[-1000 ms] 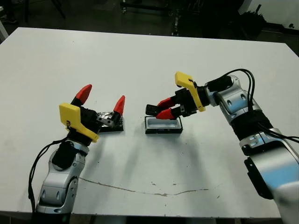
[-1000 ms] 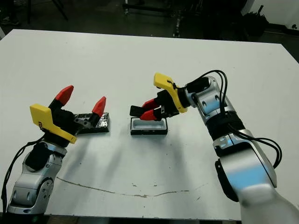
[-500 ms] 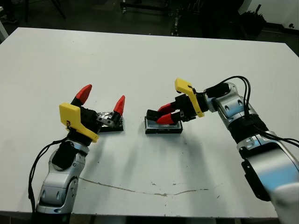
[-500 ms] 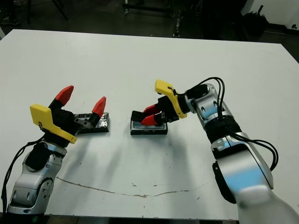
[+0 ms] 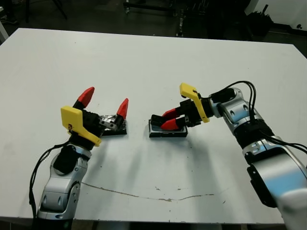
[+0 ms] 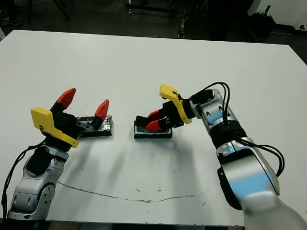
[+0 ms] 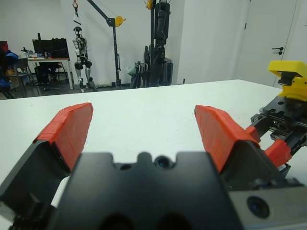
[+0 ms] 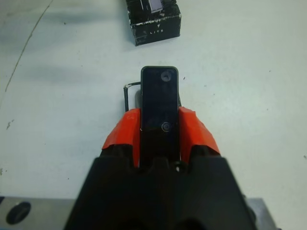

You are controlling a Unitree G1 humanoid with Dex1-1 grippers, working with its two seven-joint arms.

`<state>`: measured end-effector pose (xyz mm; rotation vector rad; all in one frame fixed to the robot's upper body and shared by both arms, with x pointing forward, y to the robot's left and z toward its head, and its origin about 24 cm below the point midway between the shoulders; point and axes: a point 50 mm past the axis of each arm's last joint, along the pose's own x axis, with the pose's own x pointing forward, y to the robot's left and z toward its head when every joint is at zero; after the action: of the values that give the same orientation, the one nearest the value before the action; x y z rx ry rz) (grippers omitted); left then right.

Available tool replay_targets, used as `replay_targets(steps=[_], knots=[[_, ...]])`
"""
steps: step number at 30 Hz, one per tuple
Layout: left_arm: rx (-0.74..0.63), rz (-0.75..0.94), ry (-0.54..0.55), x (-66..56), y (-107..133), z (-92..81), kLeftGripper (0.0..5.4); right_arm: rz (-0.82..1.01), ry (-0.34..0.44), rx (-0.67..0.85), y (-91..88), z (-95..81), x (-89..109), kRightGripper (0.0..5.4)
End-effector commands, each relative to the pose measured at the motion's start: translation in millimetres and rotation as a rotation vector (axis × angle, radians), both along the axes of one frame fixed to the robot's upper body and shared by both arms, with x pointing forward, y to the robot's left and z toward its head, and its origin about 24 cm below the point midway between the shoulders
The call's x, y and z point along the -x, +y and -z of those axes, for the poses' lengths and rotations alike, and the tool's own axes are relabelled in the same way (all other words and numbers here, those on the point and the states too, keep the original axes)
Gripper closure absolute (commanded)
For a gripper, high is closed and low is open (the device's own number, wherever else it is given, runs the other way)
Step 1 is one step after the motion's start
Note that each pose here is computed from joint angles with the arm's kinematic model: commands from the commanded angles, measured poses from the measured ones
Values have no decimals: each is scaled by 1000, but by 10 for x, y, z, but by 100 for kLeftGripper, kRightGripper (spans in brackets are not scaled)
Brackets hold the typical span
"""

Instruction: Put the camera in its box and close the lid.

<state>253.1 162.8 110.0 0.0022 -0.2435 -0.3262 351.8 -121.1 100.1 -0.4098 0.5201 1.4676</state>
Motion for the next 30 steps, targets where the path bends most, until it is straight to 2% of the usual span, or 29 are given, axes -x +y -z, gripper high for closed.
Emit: replay_targets(steps=[1,6,10,17,21,28,30], knots=[[3,-1,29,15,13,51,0,19,17,18,-120,44,17,372],[-3,2,26,15,15,53,0,30,0,46,-214,37,21,372],[-14,-6,27,18,21,47,0,44,40,57,-300,35,21,372],[0,-1,24,17,11,51,0,72,15,86,-439,58,18,372],[-3,-1,22,15,14,54,0,75,3,102,-466,82,18,372],[6,1,32,12,9,53,0,69,63,116,-445,69,10,372],[7,2,32,13,7,54,0,44,63,110,-428,54,12,335]])
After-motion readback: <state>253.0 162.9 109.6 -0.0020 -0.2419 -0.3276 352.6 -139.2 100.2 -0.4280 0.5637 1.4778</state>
